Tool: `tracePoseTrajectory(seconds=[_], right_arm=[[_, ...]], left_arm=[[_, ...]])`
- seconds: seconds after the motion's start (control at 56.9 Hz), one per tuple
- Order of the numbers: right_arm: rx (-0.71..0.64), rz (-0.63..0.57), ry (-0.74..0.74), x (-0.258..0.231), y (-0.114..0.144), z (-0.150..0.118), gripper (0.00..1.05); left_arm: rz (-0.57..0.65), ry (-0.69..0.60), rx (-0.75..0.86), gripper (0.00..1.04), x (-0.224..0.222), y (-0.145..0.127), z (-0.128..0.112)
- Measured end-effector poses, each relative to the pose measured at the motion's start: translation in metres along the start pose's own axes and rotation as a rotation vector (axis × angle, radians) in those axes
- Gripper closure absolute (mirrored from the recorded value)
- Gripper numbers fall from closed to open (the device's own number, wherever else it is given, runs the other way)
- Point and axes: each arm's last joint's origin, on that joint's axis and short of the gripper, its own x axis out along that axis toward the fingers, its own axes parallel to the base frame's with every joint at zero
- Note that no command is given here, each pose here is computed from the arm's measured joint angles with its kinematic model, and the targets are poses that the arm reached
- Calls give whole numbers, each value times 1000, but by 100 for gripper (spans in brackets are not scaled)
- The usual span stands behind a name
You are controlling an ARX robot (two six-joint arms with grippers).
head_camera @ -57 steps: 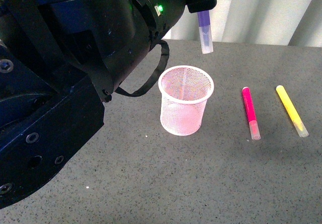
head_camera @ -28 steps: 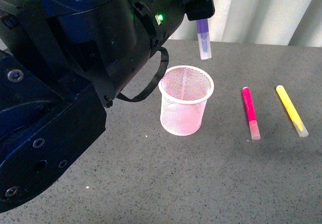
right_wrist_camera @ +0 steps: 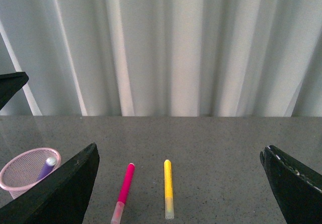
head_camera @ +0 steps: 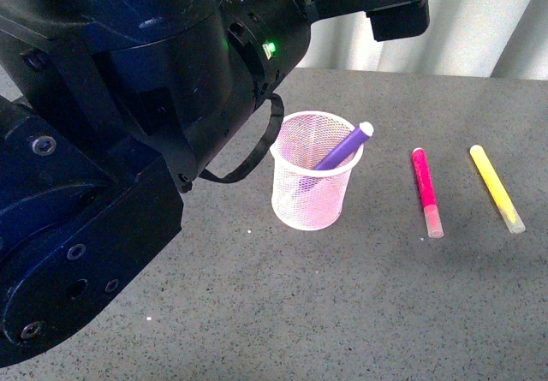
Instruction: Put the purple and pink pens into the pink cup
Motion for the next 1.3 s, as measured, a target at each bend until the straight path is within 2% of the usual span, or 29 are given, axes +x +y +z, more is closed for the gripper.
tracePoseTrajectory(seconds=[0.053,0.123,0.264,0.351,0.457,0.527,0.65,0.756,0.879,0.984,1.125,1.3], right_arm=[[0,0,0,0,0,0,7],[0,0,0,0,0,0,7],[0,0,0,0,0,0,7],[0,0,0,0,0,0,7],[0,-2,0,0,0,0,7],[0,-2,0,0,0,0,7],[0,1,0,0,0,0,7],[0,0,0,0,0,0,7],[0,0,0,0,0,0,7],[0,0,0,0,0,0,7],[0,0,0,0,0,0,7],[0,0,0,0,0,0,7]], left_arm=[[2,1,0,9,0,1,0],[3,2,1,6,0,1,-1],[18,-2,3,7,1,7,1],[66,-9,12,7,-2,23,7],[161,11,27,7,-15,58,33],[193,-8,40,7,-20,73,63],[167,-8,65,7,-32,78,112],[129,47,85,7,-46,80,141],[72,148,76,7,-73,87,163],[59,162,75,7,-102,101,178],[103,165,54,7,-141,124,194],[194,153,0,7,-180,148,198]])
